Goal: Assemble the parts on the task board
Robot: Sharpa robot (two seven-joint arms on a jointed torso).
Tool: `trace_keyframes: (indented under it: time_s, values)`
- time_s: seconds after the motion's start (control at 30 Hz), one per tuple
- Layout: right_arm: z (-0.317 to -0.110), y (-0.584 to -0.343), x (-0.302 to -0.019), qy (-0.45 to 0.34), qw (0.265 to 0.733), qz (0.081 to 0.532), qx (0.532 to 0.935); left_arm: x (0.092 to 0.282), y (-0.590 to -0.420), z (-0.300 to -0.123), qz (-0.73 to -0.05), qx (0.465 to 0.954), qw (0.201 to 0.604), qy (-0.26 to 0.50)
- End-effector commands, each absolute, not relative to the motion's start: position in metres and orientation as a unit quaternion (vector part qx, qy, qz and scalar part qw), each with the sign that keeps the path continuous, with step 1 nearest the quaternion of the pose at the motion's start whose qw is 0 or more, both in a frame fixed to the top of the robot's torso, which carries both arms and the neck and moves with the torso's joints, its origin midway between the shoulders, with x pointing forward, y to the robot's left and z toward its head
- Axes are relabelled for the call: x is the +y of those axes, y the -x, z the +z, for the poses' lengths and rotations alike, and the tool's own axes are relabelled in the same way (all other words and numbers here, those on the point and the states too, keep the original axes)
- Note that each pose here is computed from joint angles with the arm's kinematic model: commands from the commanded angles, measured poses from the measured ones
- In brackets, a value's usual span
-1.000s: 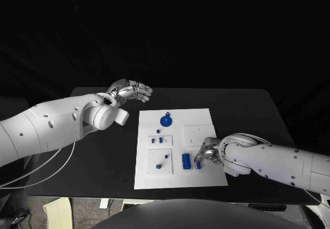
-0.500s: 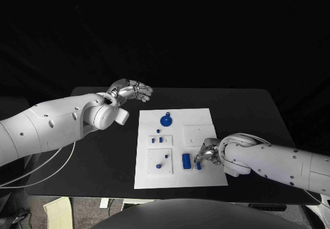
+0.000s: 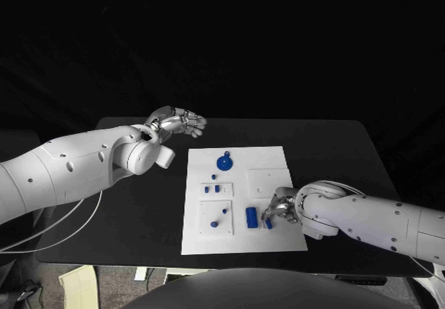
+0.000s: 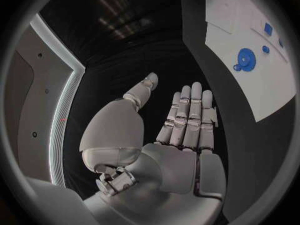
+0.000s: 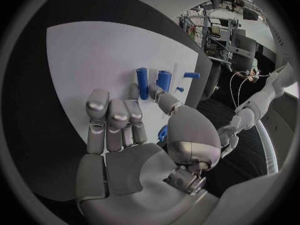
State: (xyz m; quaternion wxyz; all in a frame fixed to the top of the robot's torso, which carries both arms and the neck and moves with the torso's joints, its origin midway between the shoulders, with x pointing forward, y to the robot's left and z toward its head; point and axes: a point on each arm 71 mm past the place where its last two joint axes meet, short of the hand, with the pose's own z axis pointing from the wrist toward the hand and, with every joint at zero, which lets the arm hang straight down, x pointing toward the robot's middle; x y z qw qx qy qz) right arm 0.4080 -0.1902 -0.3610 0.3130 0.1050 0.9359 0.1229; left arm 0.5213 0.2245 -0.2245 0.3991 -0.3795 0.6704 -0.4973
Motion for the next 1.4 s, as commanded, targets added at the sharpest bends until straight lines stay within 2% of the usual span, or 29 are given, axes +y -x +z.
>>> trace_keyframes:
  time_s: [0.03, 0.57, 0.8, 1.03, 1.4]
  values:
    - [-0.361, -0.406, -0.186, -0.103, 0.308, 0.137, 0.936, 0.222, -0.521, -0.223, -0.504, 0.671, 0.395, 0.374]
    - [-0.360, -0.400, -0.188, -0.095, 0.288, 0.163, 0.939, 0.223, -0.521, -0.223, -0.503, 0.670, 0.396, 0.375]
    - [-0.359, -0.396, -0.199, -0.081, 0.283, 0.159, 0.942, 0.224, -0.521, -0.223, -0.503, 0.670, 0.397, 0.375]
    - [-0.360, -0.396, -0.206, -0.063, 0.298, 0.144, 0.942, 0.224, -0.521, -0.223, -0.503, 0.670, 0.396, 0.375]
    - [-0.363, -0.391, -0.198, -0.052, 0.293, 0.151, 0.943, 0.223, -0.521, -0.224, -0.503, 0.671, 0.395, 0.375]
